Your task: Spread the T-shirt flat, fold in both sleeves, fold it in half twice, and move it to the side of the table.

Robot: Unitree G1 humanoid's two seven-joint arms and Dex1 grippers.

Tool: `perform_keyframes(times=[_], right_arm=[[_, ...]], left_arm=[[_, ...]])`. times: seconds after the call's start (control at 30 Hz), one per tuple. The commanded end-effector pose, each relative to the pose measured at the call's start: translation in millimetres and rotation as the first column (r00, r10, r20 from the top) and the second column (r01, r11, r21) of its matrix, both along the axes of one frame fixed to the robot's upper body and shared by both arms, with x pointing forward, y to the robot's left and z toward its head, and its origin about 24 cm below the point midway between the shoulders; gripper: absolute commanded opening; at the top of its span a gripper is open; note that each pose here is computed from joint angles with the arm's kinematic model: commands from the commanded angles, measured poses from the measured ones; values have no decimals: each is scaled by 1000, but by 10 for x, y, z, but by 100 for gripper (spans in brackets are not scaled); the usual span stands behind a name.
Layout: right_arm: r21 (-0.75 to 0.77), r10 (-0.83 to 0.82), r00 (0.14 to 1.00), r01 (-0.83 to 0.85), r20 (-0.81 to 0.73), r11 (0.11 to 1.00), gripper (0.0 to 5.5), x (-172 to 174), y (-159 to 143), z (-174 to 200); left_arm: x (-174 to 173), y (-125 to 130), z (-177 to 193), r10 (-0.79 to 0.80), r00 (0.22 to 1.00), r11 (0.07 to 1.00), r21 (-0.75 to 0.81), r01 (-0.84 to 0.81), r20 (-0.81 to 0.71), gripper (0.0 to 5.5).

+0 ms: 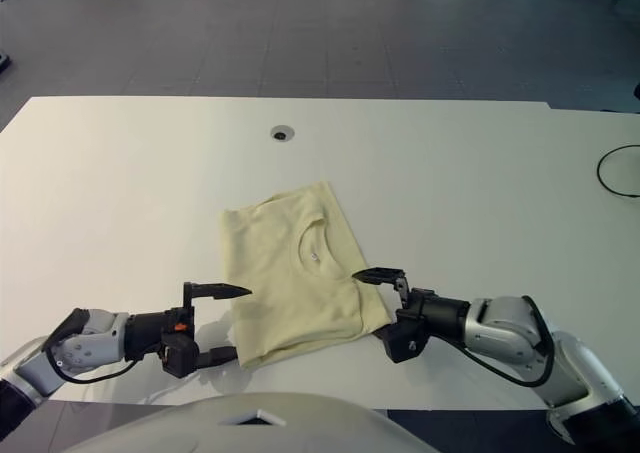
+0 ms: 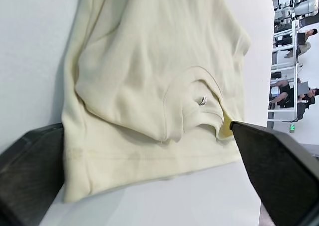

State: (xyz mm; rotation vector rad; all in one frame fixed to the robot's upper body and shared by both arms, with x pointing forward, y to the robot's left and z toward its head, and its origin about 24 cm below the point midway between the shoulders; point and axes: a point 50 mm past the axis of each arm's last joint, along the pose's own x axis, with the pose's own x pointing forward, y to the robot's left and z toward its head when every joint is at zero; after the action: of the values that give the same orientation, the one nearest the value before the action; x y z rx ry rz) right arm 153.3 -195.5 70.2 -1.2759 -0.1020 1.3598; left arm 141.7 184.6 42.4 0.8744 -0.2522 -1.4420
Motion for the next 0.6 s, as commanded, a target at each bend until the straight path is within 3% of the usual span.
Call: perform_keyframes(times=[0.03, 0.17, 0.23, 0.6], right_arm=[[-112, 64, 994, -74, -88, 991, 538, -120, -16, -278], [-112, 106, 990, -116, -91, 987, 538, -113, 17, -337], [-115, 119, 989, -129, -93, 985, 507, -108, 25, -360], [-146, 170, 980, -183, -99, 972, 299, -84, -4, -451]], left_arm=[[14, -5, -37, -15, 1000, 1000, 24, 16, -15, 540], [5, -30, -60, -32, 999, 999, 20, 32, -33, 540], [3, -29, -71, -45, 998, 999, 27, 47, -44, 540], [-38, -25, -132, -143, 985, 987, 54, 149, -98, 351]])
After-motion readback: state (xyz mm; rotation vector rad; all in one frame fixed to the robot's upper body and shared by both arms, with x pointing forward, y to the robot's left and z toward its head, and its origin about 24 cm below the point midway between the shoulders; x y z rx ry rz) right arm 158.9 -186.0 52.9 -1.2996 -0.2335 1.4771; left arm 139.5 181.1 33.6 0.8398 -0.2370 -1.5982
